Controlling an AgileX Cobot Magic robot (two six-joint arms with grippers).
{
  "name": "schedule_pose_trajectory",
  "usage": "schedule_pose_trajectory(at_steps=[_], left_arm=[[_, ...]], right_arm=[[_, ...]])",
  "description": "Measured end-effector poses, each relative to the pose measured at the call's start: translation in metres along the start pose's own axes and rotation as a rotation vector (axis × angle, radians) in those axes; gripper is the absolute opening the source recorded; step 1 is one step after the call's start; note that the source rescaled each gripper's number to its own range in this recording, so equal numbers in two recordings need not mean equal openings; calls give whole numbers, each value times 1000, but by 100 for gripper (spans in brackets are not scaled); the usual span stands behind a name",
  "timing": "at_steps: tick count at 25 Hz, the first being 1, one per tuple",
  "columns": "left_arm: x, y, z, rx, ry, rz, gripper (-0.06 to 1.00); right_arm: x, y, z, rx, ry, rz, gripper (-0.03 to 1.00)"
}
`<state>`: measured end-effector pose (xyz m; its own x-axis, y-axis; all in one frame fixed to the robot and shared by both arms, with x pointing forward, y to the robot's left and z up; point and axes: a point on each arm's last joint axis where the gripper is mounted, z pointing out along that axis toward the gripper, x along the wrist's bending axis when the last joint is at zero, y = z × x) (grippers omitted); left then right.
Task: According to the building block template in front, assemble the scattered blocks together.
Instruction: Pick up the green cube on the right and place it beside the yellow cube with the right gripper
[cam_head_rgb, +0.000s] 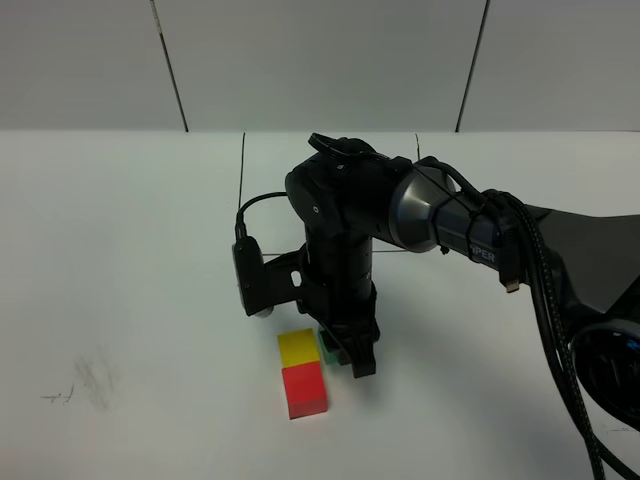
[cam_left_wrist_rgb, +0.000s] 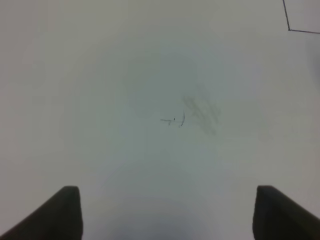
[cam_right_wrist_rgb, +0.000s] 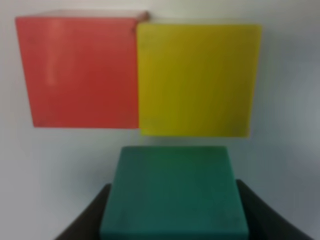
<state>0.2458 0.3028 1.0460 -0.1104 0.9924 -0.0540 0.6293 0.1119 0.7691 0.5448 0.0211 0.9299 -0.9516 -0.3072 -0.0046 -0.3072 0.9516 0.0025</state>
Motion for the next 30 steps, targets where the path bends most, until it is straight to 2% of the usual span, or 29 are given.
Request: schedule_pose_trajectory(at_steps=[30], left_arm=[[0,0,0,0,0,0,100]], right_arm=[[-6,2,14,-5,-29,47,50]])
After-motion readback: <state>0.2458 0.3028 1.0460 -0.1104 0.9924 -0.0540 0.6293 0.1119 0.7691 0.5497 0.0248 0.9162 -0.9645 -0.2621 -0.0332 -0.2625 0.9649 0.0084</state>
